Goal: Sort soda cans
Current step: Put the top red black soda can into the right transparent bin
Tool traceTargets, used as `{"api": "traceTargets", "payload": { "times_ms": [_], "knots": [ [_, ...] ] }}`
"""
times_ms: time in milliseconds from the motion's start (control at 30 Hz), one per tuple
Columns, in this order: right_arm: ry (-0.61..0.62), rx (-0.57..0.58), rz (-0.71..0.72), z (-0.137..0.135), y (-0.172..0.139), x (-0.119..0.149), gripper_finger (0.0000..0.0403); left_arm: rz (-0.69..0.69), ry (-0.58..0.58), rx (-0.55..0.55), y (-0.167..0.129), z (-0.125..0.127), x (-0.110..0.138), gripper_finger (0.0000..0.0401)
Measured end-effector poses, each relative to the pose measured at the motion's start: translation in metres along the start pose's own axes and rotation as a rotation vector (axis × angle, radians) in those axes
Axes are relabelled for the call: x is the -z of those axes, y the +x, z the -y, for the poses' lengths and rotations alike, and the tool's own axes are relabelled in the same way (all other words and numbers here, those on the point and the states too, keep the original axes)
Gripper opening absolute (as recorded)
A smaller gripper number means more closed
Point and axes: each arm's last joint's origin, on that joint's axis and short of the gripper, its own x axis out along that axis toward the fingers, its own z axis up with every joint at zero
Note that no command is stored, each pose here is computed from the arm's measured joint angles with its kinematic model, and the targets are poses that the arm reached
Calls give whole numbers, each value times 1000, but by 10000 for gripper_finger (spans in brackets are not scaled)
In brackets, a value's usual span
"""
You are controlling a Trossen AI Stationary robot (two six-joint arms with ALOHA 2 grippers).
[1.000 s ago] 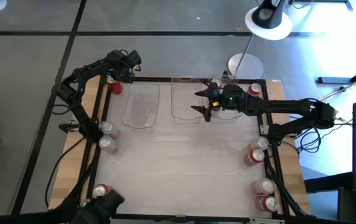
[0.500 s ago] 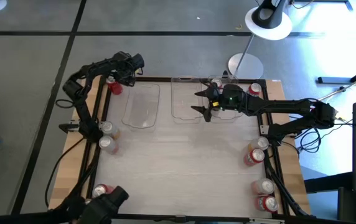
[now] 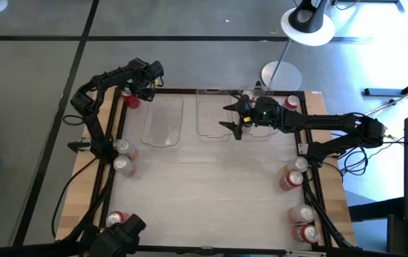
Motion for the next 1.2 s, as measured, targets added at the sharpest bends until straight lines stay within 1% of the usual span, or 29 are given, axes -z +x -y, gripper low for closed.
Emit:
{"api": "traceTargets", "payload": {
  "times_ms": [267, 400, 567, 867, 1000, 1200],
  "knots": [
    [6, 0, -2, 0, 0, 0, 337, -4, 43, 18, -2, -2, 2, 347],
    [21, 0, -5, 0, 0, 0, 337, -22, 52, 48, -3, -2, 3, 347],
    [22, 0, -5, 0, 0, 0, 337, -24, 95, 53, -5, 0, 4, 347],
    [23, 1, -5, 0, 0, 1, 337, -21, 180, 129, -17, 6, 12, 347],
    [22, 1, -3, 0, 0, 0, 337, 10, 170, 164, -25, 2, 16, 347],
    [22, 1, 6, 0, 0, -1, 337, 8, 114, 140, -18, -9, 11, 347]
  ]
}}
